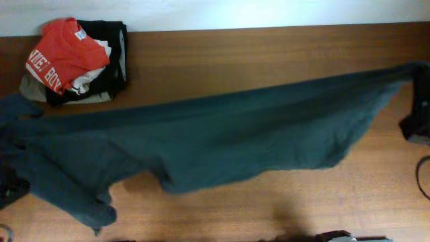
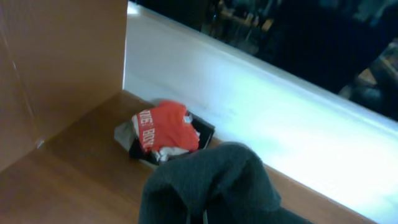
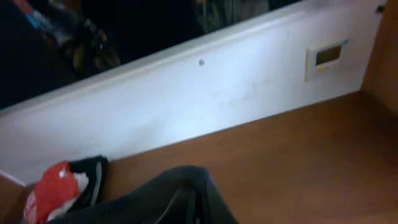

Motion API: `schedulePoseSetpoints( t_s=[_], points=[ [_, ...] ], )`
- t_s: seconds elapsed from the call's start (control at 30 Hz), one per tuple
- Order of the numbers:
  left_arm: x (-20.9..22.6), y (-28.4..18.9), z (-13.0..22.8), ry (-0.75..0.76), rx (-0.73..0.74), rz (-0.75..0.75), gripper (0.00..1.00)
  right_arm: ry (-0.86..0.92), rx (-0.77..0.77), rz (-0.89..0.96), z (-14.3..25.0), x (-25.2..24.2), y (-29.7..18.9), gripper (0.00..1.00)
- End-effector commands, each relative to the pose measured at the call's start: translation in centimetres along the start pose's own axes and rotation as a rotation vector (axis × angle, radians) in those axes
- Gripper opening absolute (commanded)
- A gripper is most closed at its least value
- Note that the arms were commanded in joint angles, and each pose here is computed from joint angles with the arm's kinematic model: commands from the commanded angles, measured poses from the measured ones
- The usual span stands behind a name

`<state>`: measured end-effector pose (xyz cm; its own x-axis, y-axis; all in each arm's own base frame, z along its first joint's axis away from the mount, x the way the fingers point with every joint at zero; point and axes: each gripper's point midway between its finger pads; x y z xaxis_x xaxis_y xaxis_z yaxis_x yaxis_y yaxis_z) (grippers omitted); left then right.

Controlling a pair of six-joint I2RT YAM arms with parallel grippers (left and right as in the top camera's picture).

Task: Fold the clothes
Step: 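Lift the shirt with both grippers and shake it out flat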

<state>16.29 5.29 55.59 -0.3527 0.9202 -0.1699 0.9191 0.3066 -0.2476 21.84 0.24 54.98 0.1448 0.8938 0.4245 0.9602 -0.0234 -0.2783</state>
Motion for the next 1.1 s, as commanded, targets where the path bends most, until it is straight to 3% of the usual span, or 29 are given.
schedulePoseSetpoints(
  t_s=[0.0,0.1,0.2,0.3,0.33,0.43,0.47,0.5,0.53,0.57,0.77,0.83,0.87,0.93,0.97,1.0,1.07],
  points=[
    [-0.9,4.1,-1.6,0.023,-0.009,-0.038,0.01,-0.015,-0.027,0.155,-0.9,-2.0,2.8,0.04],
    [-4.8,12.6,1.1,0.081,0.174,0.046,0.01,-0.036,0.073,0.240,0.6,-2.5,8.8,0.04],
    [-7.3,23.9,7.2,0.127,0.411,0.034,0.01,0.018,0.244,0.358,3.4,-6.4,17.2,0.04],
    [-9.6,34.0,15.7,0.159,0.623,0.048,0.01,0.052,0.400,0.468,6.7,-11.8,24.5,0.04],
    [-10.7,38.4,20.8,0.186,0.713,0.042,0.01,0.027,0.473,0.493,8.9,-13.5,27.7,0.04],
    [-12.6,44.0,29.6,0.234,0.828,0.045,0.21,0.027,0.566,0.513,12.9,-15.4,33.0,0.04],
    [-13.2,45.2,31.9,0.246,0.847,0.049,0.50,0.033,0.582,0.505,13.8,-15.7,34.3,0.11],
    [-13.6,45.9,33.4,0.253,0.860,0.052,0.99,0.039,0.596,0.496,14.6,-15.9,35.3,0.44],
    [-13.9,46.6,35.2,0.276,0.878,0.056,0.99,0.043,0.615,0.498,15.4,-16.4,36.1,0.93],
    [-14.1,46.8,35.7,0.321,0.882,0.078,0.99,0.045,0.622,0.506,15.6,-16.7,36.1,0.99],
    [-13.3,40.9,28.7,0.375,0.867,0.100,0.99,0.053,0.689,0.469,14.6,-16.4,31.9,0.99],
    [-13.1,39.1,31.1,0.371,0.997,0.129,0.82,0.094,0.798,0.400,16.8,-14.9,31.2,0.99],
    [-13.0,37.9,33.1,0.372,1.094,0.160,0.80,0.118,0.856,0.372,18.0,-14.3,30.8,0.99],
    [-13.7,37.3,36.5,0.404,1.205,0.252,0.51,0.119,0.911,0.365,19.7,-13.8,30.8,0.99],
    [-14.2,37.4,38.0,0.422,1.234,0.302,0.14,0.113,0.938,0.367,20.6,-13.6,30.8,0.99],
    [-14.5,37.4,39.2,0.426,1.258,0.312,0.05,0.109,0.962,0.371,21.4,-13.5,30.8,0.99],
    [-14.5,38.0,41.4,0.435,1.291,0.310,0.05,0.106,1.018,0.387,23.5,-13.8,30.9,0.99]
  ],
)
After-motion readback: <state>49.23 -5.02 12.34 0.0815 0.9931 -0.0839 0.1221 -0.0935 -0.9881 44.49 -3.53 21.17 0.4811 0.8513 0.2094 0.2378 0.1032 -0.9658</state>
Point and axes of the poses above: each gripper's point midway between its finger pads, its own y axis out along the fingers, its own x axis along the line the jaws close on, z = x × y, and after that the axes turned 8 degrees about y, right-handed
